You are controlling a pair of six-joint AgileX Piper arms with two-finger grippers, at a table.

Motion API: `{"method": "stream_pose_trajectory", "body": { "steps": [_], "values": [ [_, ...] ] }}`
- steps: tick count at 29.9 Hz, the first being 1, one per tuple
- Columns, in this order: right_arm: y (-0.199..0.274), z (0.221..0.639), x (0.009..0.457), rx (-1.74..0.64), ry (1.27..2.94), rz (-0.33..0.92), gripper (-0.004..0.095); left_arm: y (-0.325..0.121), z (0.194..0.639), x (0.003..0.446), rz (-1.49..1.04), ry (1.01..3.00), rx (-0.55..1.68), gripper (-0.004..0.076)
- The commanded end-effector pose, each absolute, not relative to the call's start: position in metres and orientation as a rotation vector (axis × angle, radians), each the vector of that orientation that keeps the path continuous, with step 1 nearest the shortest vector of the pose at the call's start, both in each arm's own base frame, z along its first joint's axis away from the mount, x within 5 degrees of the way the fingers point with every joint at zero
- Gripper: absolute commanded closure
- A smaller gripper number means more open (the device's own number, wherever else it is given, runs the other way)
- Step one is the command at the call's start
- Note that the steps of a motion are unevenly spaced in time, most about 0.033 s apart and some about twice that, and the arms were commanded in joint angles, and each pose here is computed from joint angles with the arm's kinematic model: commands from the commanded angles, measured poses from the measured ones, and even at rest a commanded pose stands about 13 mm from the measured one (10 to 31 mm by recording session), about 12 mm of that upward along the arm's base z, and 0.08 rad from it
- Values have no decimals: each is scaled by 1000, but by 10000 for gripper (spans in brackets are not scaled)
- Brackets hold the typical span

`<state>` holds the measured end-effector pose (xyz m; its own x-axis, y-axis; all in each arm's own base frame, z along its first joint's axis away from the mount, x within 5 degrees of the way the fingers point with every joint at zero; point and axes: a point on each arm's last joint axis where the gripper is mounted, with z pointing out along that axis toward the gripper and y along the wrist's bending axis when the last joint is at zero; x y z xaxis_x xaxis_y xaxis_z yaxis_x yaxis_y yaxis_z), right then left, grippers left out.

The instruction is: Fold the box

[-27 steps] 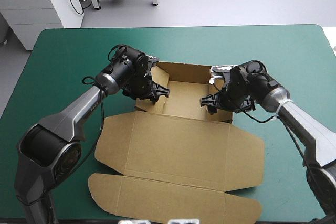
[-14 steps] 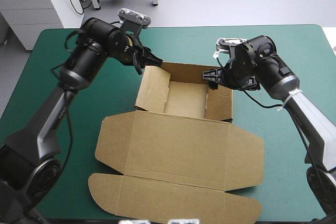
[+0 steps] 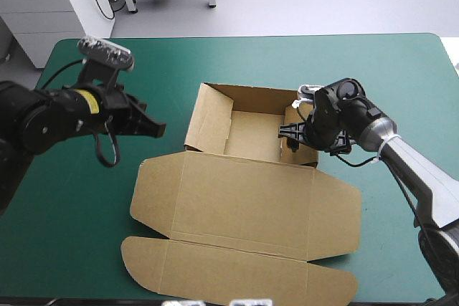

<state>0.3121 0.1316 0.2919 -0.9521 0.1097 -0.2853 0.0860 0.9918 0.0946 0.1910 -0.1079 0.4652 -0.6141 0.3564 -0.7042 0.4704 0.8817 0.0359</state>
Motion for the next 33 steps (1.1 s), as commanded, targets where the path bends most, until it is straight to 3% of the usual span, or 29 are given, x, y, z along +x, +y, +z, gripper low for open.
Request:
{"method": "stream_pose_trajectory", "body": {
  "steps": [1, 5, 8, 10, 14, 17, 23, 28, 33],
  "values": [
    [131, 298, 307, 141, 2778, 177, 158, -88, 456, 163, -155, 2323, 561, 732],
    [130, 286, 305, 130, 2790, 172, 196, -72, 430, 142, -122, 2363, 545, 732],
    [131, 284, 305, 133, 2779, 190, 316, -60, 411, 122, -129, 2363, 521, 732],
    [132, 285, 307, 135, 2761, 209, 484, -52, 400, 110, -145, 2346, 470, 732],
    [135, 289, 310, 143, 2720, 260, 921, -35, 377, 81, -191, 2282, 400, 732],
    [138, 301, 311, 103, 2709, 298, 928, -20, 355, 58, -202, 2254, 381, 732],
    [112, 355, 323, 80, 2640, 252, 928, -4, 322, 32, -245, 2119, 357, 732],
    [53, 401, 324, 55, 2603, 46, 928, 2, 299, 25, -226, 2074, 355, 732],
    [-18, 410, 323, 224, 2567, -59, 928, 3, 284, 27, -179, 2112, 366, 732]
  ]
}}
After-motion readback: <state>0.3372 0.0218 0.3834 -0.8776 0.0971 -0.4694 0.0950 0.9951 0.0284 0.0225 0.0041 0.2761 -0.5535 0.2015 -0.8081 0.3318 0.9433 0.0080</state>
